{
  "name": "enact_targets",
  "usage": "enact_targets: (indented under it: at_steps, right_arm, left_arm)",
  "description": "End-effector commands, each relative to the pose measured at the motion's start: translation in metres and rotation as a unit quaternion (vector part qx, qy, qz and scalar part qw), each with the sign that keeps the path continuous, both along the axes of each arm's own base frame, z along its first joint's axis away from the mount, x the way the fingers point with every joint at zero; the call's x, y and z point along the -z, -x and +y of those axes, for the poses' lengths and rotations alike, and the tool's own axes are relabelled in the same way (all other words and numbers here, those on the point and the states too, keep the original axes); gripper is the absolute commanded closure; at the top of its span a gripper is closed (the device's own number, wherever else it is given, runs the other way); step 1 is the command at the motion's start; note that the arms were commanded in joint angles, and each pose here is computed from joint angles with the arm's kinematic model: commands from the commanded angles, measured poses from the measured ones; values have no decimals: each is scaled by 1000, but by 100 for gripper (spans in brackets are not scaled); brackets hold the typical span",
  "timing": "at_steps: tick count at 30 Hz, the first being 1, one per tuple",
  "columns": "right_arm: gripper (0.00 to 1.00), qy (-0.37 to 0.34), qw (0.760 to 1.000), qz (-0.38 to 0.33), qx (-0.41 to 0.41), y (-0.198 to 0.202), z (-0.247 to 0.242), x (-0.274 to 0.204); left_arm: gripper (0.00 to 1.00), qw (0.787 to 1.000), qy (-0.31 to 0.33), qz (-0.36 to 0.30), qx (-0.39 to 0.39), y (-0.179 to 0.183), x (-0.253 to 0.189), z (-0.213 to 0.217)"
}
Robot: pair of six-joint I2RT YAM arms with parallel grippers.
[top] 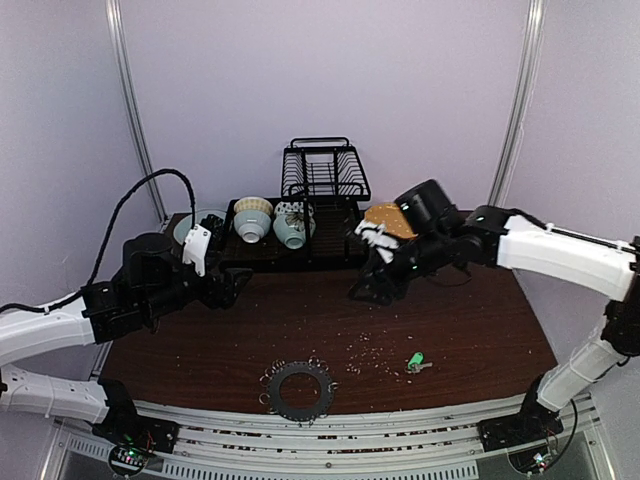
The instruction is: Put the keys on the keyring
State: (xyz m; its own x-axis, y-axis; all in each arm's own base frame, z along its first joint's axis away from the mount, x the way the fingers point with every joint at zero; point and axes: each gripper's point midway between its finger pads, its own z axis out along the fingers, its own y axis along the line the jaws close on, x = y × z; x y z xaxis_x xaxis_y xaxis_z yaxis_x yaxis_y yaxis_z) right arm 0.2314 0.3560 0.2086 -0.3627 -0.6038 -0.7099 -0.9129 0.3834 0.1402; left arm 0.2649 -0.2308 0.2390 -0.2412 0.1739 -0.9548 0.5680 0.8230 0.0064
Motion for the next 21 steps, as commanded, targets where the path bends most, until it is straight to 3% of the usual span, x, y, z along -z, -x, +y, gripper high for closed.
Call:
enact_targets:
  at_steps: [1, 4, 7, 12, 16, 21]
  right_arm:
    - [29, 148, 975, -157, -57, -15, -85, 27]
    - [29, 259, 938, -163, -160, 5, -123, 73]
    - [32, 308, 917, -124, -220, 24, -145, 109]
    - [42, 303, 911, -107, -258, 41, -150, 138]
    - [34, 306, 910, -117, -253, 41, -151, 160]
    - [36, 286, 909, -144, -266, 48, -129, 161]
  left_arm:
    - [20, 998, 23, -5, 54, 2, -12, -24]
    - [20, 998, 31, -9, 62, 1, -10, -30]
    - [20, 998, 31, -29, 54, -2, -16, -27]
    - [20, 996, 41, -62, 48, -3, -21, -23]
    - [21, 994, 48, -81, 48, -1, -18, -21]
    - [21, 992, 50, -101, 47, -1, -20, -19]
